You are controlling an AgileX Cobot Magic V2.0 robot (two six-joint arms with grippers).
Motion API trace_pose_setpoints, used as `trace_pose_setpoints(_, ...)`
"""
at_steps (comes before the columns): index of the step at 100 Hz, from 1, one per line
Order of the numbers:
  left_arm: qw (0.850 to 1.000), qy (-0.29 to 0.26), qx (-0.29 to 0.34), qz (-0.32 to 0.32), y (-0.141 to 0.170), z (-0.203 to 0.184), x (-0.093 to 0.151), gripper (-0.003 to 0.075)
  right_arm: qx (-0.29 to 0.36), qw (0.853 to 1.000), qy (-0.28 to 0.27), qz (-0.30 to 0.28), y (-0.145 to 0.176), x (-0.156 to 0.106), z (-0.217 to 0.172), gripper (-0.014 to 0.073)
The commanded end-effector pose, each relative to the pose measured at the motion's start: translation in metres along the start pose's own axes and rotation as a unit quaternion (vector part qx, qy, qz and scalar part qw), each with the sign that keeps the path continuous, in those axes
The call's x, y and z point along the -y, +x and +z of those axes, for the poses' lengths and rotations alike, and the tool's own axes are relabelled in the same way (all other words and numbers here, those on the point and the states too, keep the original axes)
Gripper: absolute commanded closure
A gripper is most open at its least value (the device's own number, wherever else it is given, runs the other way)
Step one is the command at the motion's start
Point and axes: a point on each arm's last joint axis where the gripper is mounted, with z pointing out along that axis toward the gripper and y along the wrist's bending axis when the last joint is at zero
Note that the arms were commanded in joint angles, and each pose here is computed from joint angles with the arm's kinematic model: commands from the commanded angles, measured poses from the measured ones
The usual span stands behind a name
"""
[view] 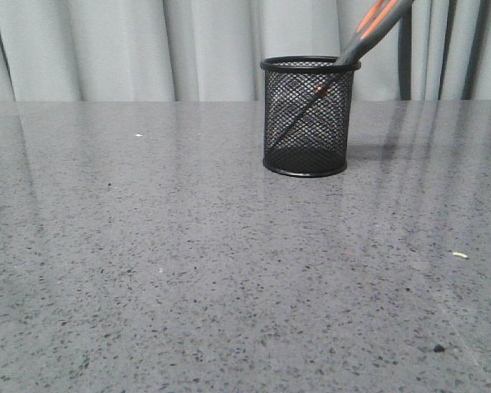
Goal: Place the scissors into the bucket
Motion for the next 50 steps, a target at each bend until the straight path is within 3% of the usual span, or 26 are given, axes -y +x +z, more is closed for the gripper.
trace_pose_setpoints(1,0.999,-0.011,0.043,-0.012,-0.0144,0.0005,-0.0033,0.0740,0.047,0.999,0.010,-0.010,-0.0140,0.0019,-0.0015,0.0641)
trace_pose_setpoints(50,0.999,-0.014,0.041,-0.012,-0.0065,0.0012,-0.0026,0.0740,0.047,0.999,0.010,-0.010,-0.0140,0.0019,-0.0015,0.0641)
